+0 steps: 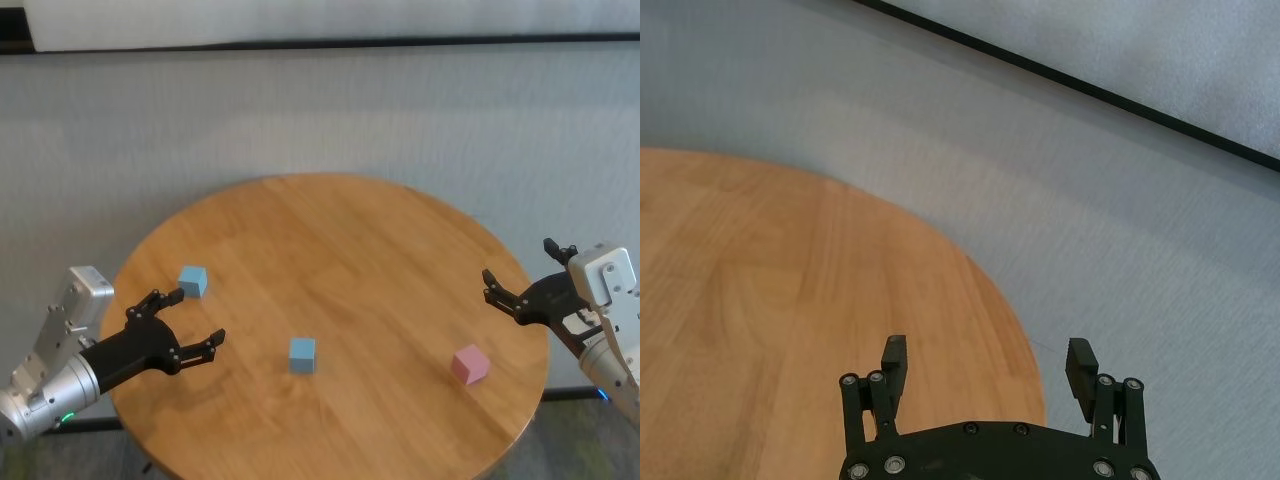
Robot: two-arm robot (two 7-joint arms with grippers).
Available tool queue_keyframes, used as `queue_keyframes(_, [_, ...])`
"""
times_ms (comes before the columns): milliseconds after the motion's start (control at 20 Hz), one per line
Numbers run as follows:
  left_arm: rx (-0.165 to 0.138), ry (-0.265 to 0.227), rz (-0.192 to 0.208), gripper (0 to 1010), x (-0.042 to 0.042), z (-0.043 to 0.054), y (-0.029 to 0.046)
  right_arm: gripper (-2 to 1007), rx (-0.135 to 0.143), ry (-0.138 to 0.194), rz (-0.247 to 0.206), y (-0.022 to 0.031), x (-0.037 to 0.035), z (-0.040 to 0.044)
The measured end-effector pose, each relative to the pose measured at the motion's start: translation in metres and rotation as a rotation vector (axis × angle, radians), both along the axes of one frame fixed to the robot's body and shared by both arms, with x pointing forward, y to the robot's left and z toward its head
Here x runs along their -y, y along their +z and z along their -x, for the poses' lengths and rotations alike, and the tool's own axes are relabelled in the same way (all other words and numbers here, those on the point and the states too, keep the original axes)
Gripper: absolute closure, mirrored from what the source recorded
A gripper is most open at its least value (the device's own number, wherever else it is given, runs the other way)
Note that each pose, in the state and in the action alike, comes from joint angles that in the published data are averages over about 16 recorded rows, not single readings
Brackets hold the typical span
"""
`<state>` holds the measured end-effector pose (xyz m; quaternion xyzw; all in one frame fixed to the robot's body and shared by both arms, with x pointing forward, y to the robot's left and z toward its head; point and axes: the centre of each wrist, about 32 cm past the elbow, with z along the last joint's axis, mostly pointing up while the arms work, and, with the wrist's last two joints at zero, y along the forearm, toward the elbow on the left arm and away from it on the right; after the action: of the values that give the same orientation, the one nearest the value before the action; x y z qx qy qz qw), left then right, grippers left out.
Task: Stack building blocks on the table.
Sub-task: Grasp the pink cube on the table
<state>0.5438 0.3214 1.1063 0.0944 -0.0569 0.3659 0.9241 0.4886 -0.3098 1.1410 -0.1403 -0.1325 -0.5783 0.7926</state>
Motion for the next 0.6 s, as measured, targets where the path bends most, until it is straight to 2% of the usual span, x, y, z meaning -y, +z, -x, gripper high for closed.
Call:
queue_keyframes(150, [-0.003,0.006,-0.003,10,-0.0015,0.003,-0.0007,0,-0.001,0.011,-0.004,0.0037,0.0006,0.0005])
queue_keyframes(300, [-0.005,0.007,-0.005,10,-0.0019,0.0038,-0.001,0,-0.004,0.03,-0.009,0.0103,0.0023,0.0018])
queue_keyframes(450, [-0.004,0.006,-0.003,10,-0.0016,0.0032,-0.0012,0,-0.013,0.055,-0.013,0.0201,0.0061,0.0045])
queue_keyframes(600, [-0.004,0.005,-0.002,10,-0.0013,0.0025,-0.0014,0,-0.031,0.085,-0.016,0.0321,0.0116,0.0086])
